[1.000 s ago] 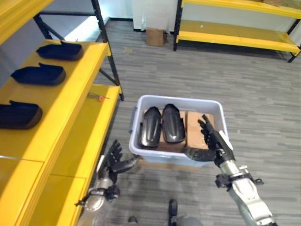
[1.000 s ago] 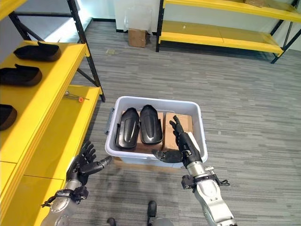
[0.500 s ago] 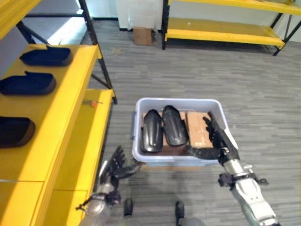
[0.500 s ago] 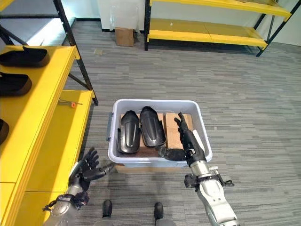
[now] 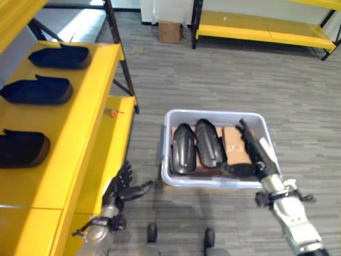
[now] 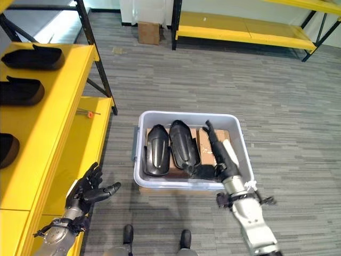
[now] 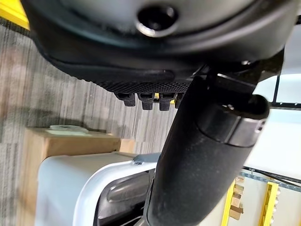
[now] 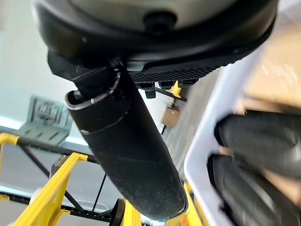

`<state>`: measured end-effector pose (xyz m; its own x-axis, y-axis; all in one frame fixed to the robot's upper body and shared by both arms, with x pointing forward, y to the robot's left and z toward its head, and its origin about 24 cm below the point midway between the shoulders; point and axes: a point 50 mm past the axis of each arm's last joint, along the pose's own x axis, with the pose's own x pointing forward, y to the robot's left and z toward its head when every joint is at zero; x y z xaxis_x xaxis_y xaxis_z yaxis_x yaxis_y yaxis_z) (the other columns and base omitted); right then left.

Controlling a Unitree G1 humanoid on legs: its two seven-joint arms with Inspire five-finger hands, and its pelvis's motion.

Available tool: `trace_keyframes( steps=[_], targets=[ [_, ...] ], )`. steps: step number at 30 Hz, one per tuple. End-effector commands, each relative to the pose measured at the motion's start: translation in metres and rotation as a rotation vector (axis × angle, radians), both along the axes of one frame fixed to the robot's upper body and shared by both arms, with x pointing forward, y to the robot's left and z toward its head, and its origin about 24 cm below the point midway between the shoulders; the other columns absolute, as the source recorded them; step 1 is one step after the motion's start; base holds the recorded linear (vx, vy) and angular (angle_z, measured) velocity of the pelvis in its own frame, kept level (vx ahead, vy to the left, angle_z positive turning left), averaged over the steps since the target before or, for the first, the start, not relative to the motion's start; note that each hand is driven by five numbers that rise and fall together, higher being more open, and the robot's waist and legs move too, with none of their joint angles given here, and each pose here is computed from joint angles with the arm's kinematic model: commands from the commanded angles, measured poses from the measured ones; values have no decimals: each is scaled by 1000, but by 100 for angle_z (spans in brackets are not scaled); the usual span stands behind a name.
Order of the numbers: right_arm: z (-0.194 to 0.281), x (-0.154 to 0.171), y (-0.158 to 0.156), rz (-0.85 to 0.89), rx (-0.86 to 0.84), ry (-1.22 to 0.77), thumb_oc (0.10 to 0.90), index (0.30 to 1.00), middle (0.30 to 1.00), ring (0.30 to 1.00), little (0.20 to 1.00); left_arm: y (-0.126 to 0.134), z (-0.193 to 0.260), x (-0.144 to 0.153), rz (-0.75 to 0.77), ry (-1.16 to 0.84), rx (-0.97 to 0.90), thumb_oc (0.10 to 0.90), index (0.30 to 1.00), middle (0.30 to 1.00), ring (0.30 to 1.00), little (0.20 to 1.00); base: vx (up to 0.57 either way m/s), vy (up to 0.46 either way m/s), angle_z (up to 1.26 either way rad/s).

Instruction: Move parts from the plastic box to the shelf.

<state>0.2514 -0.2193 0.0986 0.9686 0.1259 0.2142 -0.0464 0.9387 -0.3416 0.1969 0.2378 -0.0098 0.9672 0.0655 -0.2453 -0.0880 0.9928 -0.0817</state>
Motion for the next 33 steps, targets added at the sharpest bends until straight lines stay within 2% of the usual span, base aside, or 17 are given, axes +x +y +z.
trace_keyframes(
  steps=[1,3,6,11,13,18,22,33],
  targets=[
    [64,10,1,50,-119,-300,900,1000,1000,1000,1000,-12,36,15,-111,-200,-7,900,1000,1000,1000,1000,-52,-22,-2],
    [73,18,-1,44,-186,-322,900,1000,1000,1000,1000,-13,37,15,-124,-204,-12,900,1000,1000,1000,1000,-91,-27,-6],
    [89,31,-1,33,-377,-360,900,1000,1000,1000,1000,-15,41,19,-149,-219,-10,900,1000,1000,1000,1000,-92,-21,-4],
    [92,46,6,63,-529,-339,900,1000,1000,1000,1000,-18,46,23,-169,-237,-11,900,1000,1000,1000,1000,-78,-10,0],
    [91,55,11,92,-678,-312,900,1000,1000,1000,1000,-21,48,26,-187,-245,-10,900,1000,1000,1000,1000,-46,-7,5],
    [88,67,15,111,-835,-286,900,1000,1000,1000,1000,-22,51,28,-204,-257,-3,900,1000,1000,1000,1000,-12,-2,0],
    [90,86,5,50,-1064,-252,900,1000,1000,1000,1000,-22,56,32,-213,-276,12,900,1000,1000,1000,1000,0,0,0],
    [115,99,-10,-90,-1336,-311,900,1000,1000,1000,1000,-24,62,40,-197,-311,28,900,1000,1000,1000,1000,0,-1,-1]
  ],
)
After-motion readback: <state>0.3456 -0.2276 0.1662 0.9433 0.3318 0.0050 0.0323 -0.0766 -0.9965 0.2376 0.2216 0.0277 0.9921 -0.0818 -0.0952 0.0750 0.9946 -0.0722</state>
